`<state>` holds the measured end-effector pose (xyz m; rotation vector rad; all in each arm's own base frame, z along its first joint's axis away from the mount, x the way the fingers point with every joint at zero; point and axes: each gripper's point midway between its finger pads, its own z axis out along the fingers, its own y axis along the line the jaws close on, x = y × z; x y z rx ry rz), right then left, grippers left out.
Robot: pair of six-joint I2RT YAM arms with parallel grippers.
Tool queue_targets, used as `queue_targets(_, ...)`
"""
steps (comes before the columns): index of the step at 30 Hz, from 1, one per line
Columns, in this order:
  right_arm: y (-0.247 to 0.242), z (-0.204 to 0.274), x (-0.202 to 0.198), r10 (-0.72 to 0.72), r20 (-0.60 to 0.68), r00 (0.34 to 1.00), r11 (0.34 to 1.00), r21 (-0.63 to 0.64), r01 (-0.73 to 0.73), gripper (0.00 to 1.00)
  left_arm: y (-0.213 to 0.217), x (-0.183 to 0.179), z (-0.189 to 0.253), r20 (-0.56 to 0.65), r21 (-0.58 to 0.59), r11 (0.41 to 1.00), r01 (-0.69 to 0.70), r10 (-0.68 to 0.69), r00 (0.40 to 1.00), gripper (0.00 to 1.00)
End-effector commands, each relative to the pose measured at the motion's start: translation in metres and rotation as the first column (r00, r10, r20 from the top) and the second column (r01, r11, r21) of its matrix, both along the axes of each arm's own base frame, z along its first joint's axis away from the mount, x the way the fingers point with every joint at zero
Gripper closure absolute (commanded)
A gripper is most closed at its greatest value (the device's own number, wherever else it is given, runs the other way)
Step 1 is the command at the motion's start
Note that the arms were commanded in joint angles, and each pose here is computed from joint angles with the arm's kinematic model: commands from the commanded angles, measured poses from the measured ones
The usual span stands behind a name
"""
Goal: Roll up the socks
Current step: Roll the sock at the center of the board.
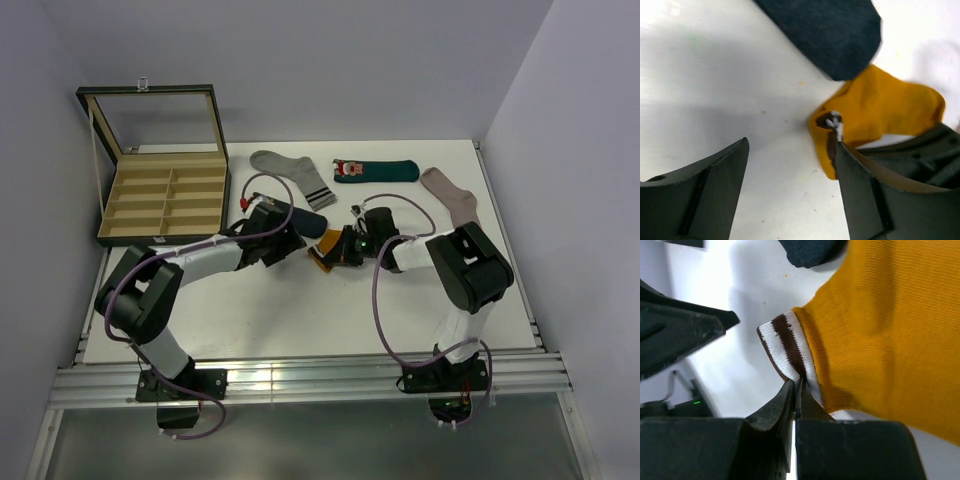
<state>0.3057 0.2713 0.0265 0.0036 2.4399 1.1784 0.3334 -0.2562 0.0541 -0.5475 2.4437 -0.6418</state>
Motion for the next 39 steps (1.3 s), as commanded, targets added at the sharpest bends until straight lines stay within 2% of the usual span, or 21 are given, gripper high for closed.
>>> queue_targets(1,-0.004,-0.016,-0.016,0.022,-0.145,0.989,0.998,0.066,-0.012,1.0,-0.03,0.005,0.021,0.076,-0.062,0.995,0.074,-0.069,0.995,0.26)
queue_targets(7,-0.013,-0.021,-0.013,0.001,-0.216,0.976,0.99,0.135,0.029,0.99,-0.049,0.005,0.017,0.084,-0.075,0.99,0.123,-0.116,0.99,0.28)
queue_targets(21,-0.047,-0.049,0.006,-0.108,-0.319,0.942,0.987,0.076,0.139,0.95,-0.059,0.011,0.002,0.06,-0.082,0.987,0.137,-0.132,0.989,0.34)
queue_targets(29,-0.049,-0.054,0.008,-0.108,-0.324,0.94,0.99,0.048,0.131,0.95,-0.067,0.01,0.008,0.113,-0.128,0.977,0.17,-0.156,0.981,0.33)
queue_targets(39,-0.054,-0.054,0.014,-0.12,-0.304,0.945,0.992,-0.007,0.124,0.95,-0.069,0.015,-0.014,0.053,-0.09,0.986,0.141,-0.136,0.989,0.35)
